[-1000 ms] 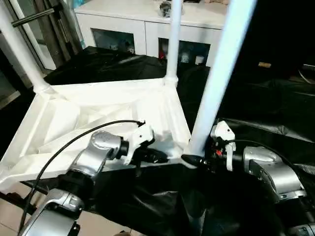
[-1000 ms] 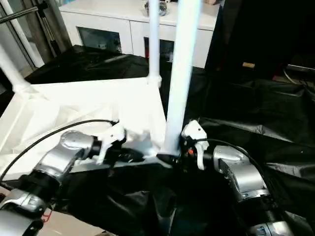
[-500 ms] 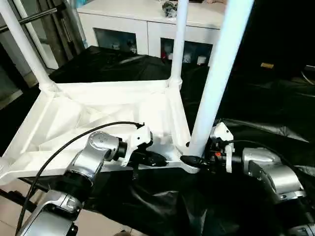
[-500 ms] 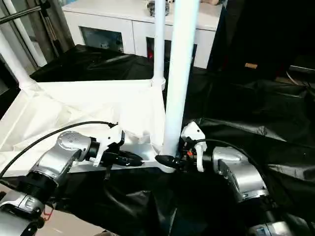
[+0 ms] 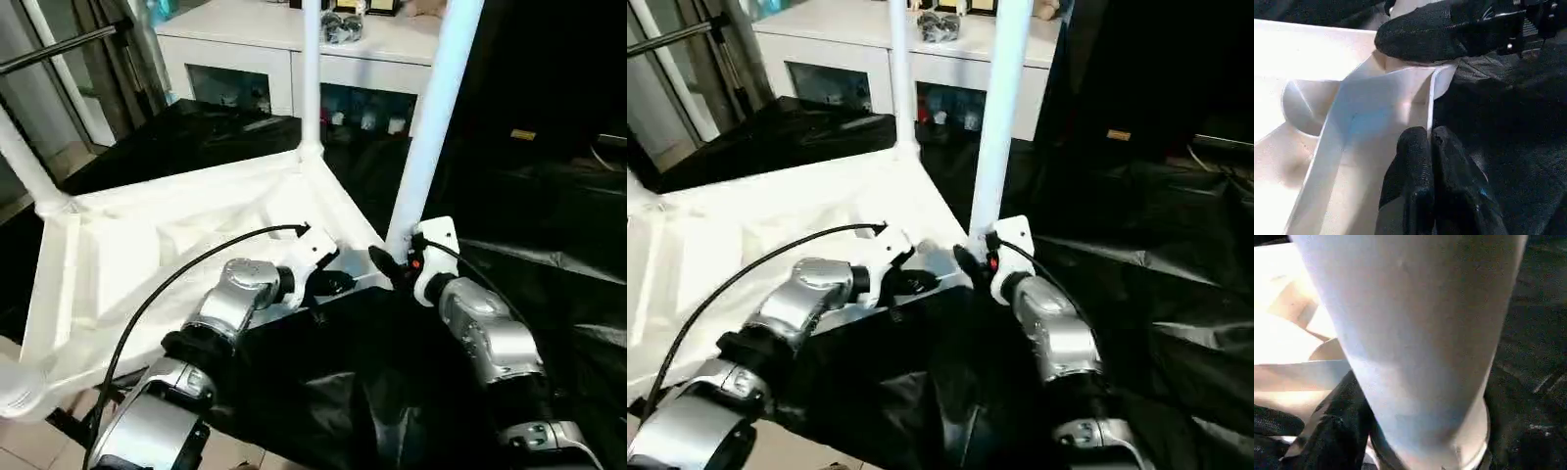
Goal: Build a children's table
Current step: Rotate leg to tighten
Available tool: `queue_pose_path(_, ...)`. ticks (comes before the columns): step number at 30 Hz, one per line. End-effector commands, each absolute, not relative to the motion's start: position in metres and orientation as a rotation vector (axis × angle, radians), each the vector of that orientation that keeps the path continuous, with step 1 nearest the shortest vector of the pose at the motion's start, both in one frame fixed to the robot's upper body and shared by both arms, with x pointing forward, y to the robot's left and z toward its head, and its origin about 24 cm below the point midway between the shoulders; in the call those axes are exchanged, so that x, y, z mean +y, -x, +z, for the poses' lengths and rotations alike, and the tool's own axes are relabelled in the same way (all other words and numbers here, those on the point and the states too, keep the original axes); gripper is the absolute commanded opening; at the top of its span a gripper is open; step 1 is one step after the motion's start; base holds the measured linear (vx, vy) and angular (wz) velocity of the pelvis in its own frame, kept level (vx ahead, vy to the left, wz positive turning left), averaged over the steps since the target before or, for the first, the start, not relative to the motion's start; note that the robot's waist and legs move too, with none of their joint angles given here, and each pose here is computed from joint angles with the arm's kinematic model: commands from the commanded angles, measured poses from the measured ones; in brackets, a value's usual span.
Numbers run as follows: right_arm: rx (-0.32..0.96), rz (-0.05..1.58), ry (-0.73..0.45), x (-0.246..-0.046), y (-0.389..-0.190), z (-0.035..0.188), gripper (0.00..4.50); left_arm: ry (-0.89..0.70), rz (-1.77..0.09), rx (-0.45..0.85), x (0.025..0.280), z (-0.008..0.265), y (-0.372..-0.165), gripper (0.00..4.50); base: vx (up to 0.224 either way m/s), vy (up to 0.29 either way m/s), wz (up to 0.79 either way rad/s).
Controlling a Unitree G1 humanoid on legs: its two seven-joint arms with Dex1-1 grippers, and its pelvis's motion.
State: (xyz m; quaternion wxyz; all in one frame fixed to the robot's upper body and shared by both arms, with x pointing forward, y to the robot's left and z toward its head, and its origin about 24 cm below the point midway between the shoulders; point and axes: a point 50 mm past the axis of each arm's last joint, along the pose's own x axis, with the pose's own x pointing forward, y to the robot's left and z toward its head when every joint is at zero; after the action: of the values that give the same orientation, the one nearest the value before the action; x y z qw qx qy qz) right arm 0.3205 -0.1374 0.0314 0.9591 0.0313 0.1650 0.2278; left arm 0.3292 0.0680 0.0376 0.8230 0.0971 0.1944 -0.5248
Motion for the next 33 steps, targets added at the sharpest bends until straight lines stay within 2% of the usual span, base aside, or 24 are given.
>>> queue_pose_path(1, 0.414, 0.691, -0.153, -0.092, -0.303, 0.016, 3.45, -0.206, -1.129, 0.331, 0.052, 0.051, -0.333, 0.00, 0.000, 0.000, 0.00)
queue_pose_path(3, 0.396, 0.750, -0.126, -0.096, -0.302, 0.020, 3.61, -0.218, -1.178, 0.329, 0.055, 0.050, -0.329, 0.00, 0.000, 0.000, 0.00)
queue_pose_path(6, 0.380, 0.838, -0.086, -0.102, -0.298, 0.024, 3.61, -0.233, -1.241, 0.327, 0.059, 0.050, -0.325, 0.00, 0.000, 0.000, 0.00)
queue_pose_path(7, 0.371, 0.945, -0.057, -0.112, -0.291, 0.028, 3.61, -0.247, -1.311, 0.338, 0.066, 0.049, -0.320, 0.00, 0.000, 0.000, 0.00)
queue_pose_path(8, 0.368, 0.985, -0.045, -0.117, -0.289, 0.030, 3.61, -0.251, -1.338, 0.348, 0.069, 0.048, -0.318, 0.00, 0.000, 0.000, 0.00)
queue_pose_path(15, 0.396, 1.149, 0.027, -0.142, -0.277, 0.037, 3.61, -0.326, -1.452, 0.389, 0.091, 0.047, -0.313, 0.00, 0.000, 0.000, 0.00)
queue_pose_path(18, 0.399, 1.161, 0.029, -0.147, -0.277, 0.039, 3.61, -0.337, -1.477, 0.398, 0.097, 0.048, -0.312, 0.00, 0.000, 0.000, 0.00)
queue_pose_path(23, 0.402, 1.207, -0.026, -0.148, -0.275, 0.044, 3.28, -0.321, -1.526, 0.413, 0.105, 0.050, -0.307, 0.00, 0.000, 0.000, 0.00)
queue_pose_path(24, 0.403, 1.217, -0.028, -0.148, -0.274, 0.045, 3.06, -0.320, -1.529, 0.413, 0.106, 0.051, -0.307, 0.00, 0.000, 0.000, 0.00)
queue_pose_path(27, 0.421, 1.246, -0.035, -0.147, -0.271, 0.043, 2.84, -0.311, -1.538, 0.409, 0.106, 0.051, -0.307, 0.00, 0.000, 0.000, 0.00)
queue_pose_path(33, 0.429, 1.255, -0.046, -0.143, -0.270, 0.042, 2.66, -0.285, -1.526, 0.412, 0.106, 0.050, -0.307, 0.00, 0.000, 0.000, 0.00)
